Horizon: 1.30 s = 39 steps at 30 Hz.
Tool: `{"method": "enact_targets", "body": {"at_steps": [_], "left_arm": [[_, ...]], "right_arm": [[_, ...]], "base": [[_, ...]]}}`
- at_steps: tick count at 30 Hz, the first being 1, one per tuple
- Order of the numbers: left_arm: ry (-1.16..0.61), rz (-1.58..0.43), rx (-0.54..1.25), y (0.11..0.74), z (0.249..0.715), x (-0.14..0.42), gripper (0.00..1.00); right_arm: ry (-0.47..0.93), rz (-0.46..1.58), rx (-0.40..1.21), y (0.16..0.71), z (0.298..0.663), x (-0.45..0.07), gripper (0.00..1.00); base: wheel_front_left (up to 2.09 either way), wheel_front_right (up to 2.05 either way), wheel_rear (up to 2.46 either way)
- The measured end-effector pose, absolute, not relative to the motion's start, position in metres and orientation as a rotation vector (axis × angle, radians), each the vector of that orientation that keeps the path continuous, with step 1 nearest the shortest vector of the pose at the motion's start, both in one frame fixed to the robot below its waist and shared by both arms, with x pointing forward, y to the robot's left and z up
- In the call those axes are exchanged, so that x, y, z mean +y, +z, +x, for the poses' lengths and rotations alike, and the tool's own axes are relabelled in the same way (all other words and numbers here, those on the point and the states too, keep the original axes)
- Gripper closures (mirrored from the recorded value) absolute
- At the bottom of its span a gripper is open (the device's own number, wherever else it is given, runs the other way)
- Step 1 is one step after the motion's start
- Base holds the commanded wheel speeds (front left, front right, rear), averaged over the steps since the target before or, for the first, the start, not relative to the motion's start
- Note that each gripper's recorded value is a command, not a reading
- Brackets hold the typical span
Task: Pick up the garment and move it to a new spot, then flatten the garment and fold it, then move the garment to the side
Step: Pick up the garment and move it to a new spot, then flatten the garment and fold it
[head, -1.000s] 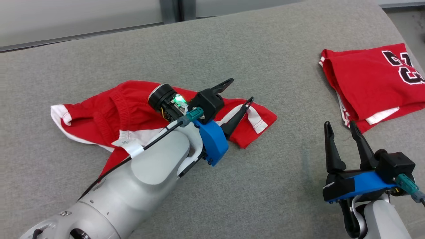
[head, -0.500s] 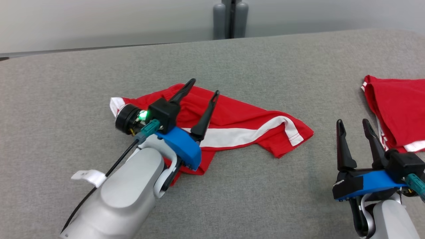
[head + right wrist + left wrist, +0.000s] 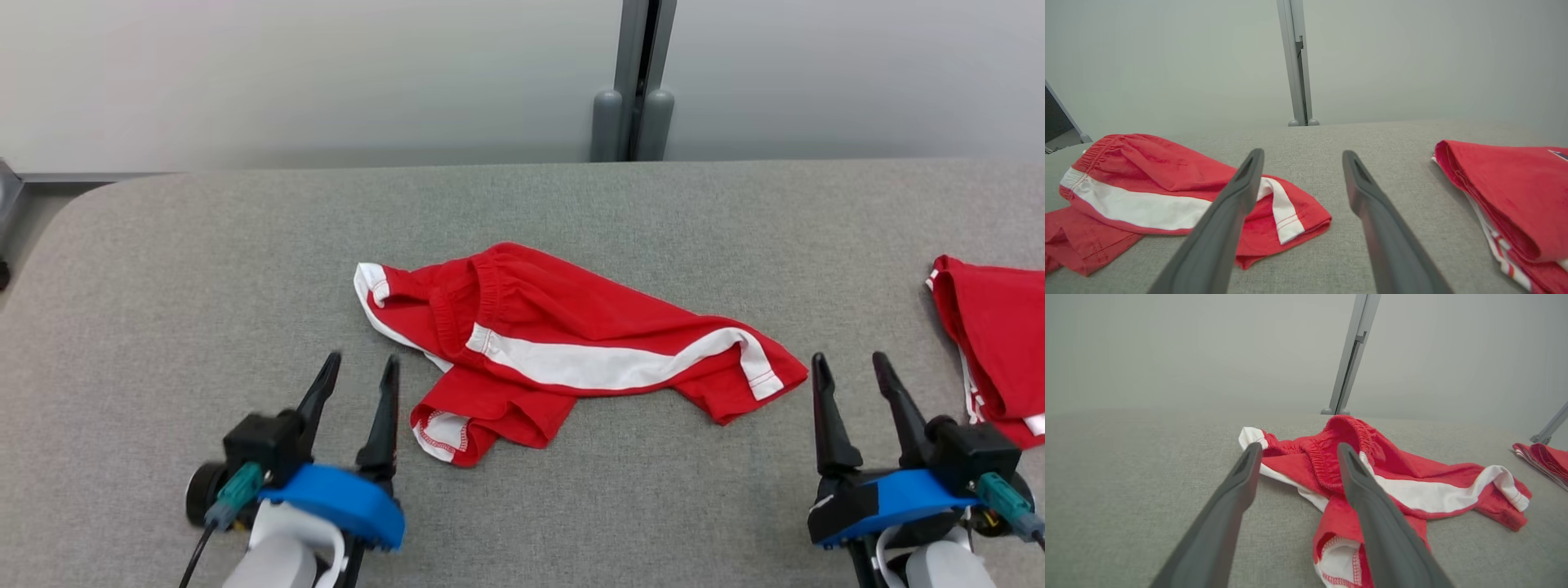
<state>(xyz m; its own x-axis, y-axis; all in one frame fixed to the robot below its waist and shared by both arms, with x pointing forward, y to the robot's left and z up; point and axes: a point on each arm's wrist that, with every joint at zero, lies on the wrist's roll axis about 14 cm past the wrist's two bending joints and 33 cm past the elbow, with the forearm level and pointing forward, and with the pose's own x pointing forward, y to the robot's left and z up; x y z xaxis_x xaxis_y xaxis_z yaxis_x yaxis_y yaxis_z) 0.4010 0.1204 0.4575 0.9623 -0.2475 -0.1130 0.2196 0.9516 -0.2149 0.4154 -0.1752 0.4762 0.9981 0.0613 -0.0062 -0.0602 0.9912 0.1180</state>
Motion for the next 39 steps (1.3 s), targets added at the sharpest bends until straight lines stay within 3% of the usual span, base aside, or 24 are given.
{"method": "enact_targets", "body": {"at_steps": [12,39], "left_arm": [[-0.079,-0.228,0.144,0.446,0.361,0.157,0.0],[-0.078,-0.226,0.15,0.44,0.353,0.157,0.0]], "right_arm": [[0.096,0.14,0.058,0.463,0.392,-0.162,0.0],[0.127,0.144,0.062,0.464,0.386,-0.152,0.0]], "base": [[0.0,0.0,0.0],[0.0,0.0,0.0]]}}
